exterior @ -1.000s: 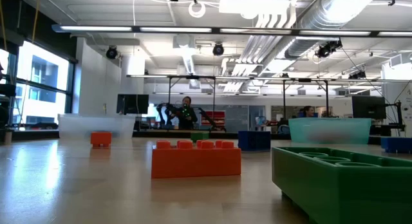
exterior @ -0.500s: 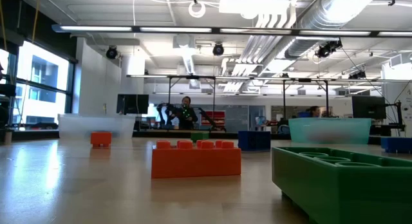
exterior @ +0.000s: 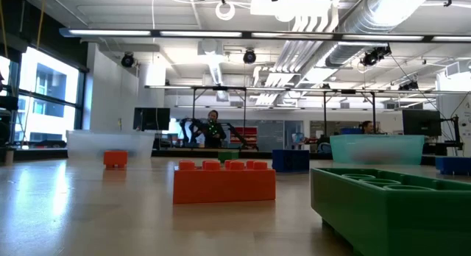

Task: Sort & place blocks by color
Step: Put the blue game piece into the transparent bin

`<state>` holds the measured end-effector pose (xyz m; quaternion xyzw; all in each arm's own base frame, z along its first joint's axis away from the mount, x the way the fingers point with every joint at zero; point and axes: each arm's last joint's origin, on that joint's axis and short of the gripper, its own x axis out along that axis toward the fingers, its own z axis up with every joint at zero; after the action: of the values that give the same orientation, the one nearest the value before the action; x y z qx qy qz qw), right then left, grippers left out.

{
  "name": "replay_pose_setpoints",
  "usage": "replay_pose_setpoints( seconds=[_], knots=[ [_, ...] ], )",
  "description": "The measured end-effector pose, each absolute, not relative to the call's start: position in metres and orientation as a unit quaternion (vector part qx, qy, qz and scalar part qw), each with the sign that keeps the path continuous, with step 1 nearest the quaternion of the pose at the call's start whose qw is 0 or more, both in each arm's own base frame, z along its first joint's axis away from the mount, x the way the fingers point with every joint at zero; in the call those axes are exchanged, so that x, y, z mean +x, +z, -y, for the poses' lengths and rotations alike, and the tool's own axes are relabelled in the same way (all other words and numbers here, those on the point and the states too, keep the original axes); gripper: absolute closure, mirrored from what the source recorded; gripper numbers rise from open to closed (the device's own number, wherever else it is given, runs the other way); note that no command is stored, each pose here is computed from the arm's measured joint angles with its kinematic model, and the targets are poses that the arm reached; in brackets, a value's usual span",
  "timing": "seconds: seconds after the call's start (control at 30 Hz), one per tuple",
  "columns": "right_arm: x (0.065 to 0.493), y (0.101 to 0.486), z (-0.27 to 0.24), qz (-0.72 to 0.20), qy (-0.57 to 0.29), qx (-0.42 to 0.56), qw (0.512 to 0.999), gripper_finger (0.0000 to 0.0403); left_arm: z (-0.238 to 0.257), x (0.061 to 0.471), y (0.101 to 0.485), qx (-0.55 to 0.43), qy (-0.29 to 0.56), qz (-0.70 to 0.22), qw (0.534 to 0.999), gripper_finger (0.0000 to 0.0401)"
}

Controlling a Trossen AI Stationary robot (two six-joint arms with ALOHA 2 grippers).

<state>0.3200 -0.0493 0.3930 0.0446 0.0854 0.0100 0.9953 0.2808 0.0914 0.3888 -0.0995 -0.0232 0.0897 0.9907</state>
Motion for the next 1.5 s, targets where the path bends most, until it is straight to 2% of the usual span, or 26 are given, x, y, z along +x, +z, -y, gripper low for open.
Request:
replay_pose_setpoints(
  seconds=[0.13, 0.23, 0.57, 0.7, 0.9, 1.03, 1.17, 1.5],
  knots=[
    [0.324, 0.39, 0.05, -0.083, 0.017, 0.051, 0.995, 0.0295, -0.092, 0.281, 0.388, -0.1, 0.098, 0.02, 0.99, 0.0116],
    [0.324, 0.391, 0.05, -0.079, 0.017, 0.051, 0.995, 0.0295, -0.094, 0.28, 0.385, -0.103, 0.103, 0.007, 0.989, 0.0141],
    [0.324, 0.391, 0.053, -0.079, 0.013, 0.052, 0.995, 0.0295, -0.098, 0.279, 0.385, -0.083, 0.106, 0.003, 0.991, 0.0289],
    [0.324, 0.391, 0.053, -0.079, 0.011, 0.052, 0.995, 0.0282, -0.098, 0.279, 0.385, -0.079, 0.105, 0.003, 0.991, 0.029],
    [0.324, 0.39, 0.054, -0.084, -0.028, 0.059, 0.994, 0.0189, -0.099, 0.279, 0.384, -0.068, 0.116, 0.001, 0.991, 0.029],
    [0.322, 0.386, 0.056, -0.103, -0.07, 0.065, 0.99, 0.0151, -0.1, 0.278, 0.381, -0.068, 0.133, -0.015, 0.989, 0.029],
    [0.321, 0.382, 0.057, -0.126, -0.079, 0.067, 0.987, 0.0136, -0.102, 0.277, 0.374, -0.052, 0.163, -0.052, 0.984, 0.029],
    [0.318, 0.372, 0.057, -0.176, -0.099, 0.067, 0.977, 0.0133, -0.121, 0.262, 0.356, -0.027, 0.261, -0.16, 0.952, 0.029]
  ],
)
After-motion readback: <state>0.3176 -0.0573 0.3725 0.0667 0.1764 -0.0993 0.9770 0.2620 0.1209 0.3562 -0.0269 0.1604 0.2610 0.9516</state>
